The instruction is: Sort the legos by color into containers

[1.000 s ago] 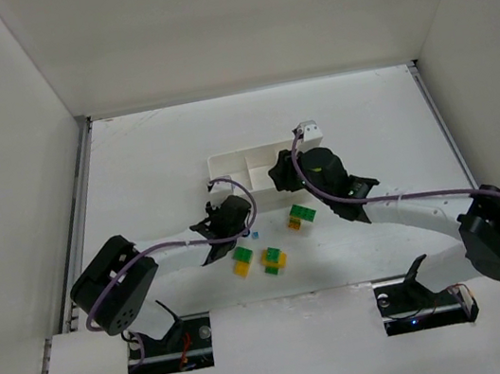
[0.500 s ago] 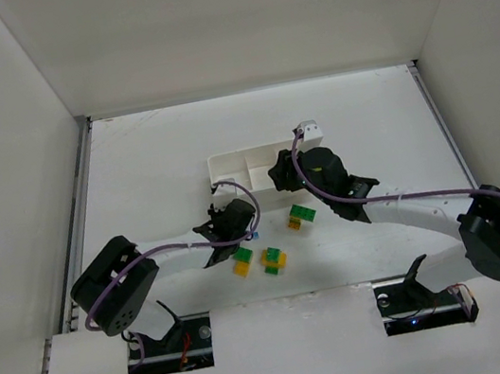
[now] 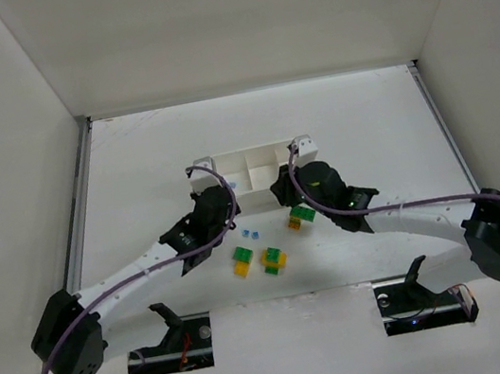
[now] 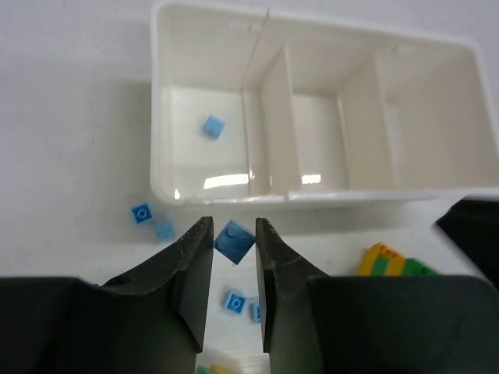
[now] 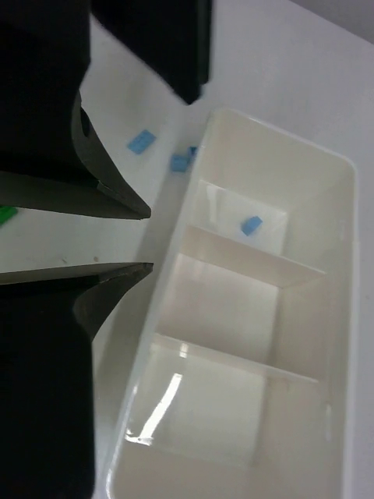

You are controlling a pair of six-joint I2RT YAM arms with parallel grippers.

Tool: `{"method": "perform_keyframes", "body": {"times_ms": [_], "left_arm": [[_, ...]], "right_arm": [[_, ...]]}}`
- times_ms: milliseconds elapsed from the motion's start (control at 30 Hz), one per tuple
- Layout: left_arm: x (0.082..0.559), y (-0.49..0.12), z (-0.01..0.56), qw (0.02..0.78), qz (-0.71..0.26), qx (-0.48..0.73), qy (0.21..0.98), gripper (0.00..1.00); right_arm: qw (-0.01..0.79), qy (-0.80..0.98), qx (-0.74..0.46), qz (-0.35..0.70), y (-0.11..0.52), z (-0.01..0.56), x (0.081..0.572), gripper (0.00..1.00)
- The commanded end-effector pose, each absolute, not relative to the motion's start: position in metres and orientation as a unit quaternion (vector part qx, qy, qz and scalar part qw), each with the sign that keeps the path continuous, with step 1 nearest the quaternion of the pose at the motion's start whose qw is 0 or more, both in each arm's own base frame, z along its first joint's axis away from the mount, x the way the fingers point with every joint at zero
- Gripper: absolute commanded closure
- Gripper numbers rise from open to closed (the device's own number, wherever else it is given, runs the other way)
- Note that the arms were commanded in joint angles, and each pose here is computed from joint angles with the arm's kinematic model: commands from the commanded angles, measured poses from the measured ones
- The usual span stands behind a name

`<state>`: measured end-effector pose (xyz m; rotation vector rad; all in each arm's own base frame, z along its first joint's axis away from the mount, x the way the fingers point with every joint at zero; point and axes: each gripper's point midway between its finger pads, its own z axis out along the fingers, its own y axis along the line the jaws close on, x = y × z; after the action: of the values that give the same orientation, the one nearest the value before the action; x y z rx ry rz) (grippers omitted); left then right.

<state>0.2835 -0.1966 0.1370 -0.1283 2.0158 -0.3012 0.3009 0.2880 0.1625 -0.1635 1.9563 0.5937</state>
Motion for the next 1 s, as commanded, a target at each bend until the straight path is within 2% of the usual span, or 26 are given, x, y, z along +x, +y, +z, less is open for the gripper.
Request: {"method": "perform_keyframes", "body": {"times_ms": [0, 100, 267, 400, 500, 633, 767, 967], "left_arm": [[0.301, -0.200, 0.174, 0.544, -0.145, -0.067, 0.824, 0.84], [0.323, -0.206, 0.175, 0.540, -0.138, -0.060, 0.828, 0.84], [0.361, -0.206, 0.158, 0.536, -0.097, -0.056, 0.837, 0.83], [0.383, -0.200, 0.138, 0.524, -0.068, -0.061, 0.847, 0.81], [0.390, -0.201, 0.131, 0.518, -0.057, -0.059, 0.851, 0.75], [0.394, -0.196, 0.131, 0.523, -0.043, -0.063, 0.849, 0.59], [0.381, -0.188, 0.142, 0.536, -0.051, -0.069, 0.840, 0.56], [0.347, -0.166, 0.149, 0.543, -0.078, -0.088, 0.832, 0.58]], "right_arm": [[0.504, 0.817, -0.095, 0.263, 0.300, 0.159, 0.275, 0.66], [0.485, 0.827, -0.113, 0.260, 0.307, 0.142, 0.258, 0.63], [0.449, 0.843, -0.132, 0.265, 0.325, 0.122, 0.233, 0.49], [0.430, 0.853, -0.147, 0.257, 0.339, 0.108, 0.226, 0.44], [0.411, 0.865, -0.158, 0.240, 0.347, 0.095, 0.226, 0.44], [0.392, 0.879, -0.167, 0.213, 0.357, 0.083, 0.231, 0.45], [0.381, 0.886, -0.172, 0.201, 0.365, 0.080, 0.235, 0.47], [0.355, 0.904, -0.173, 0.166, 0.369, 0.062, 0.234, 0.52]]}}
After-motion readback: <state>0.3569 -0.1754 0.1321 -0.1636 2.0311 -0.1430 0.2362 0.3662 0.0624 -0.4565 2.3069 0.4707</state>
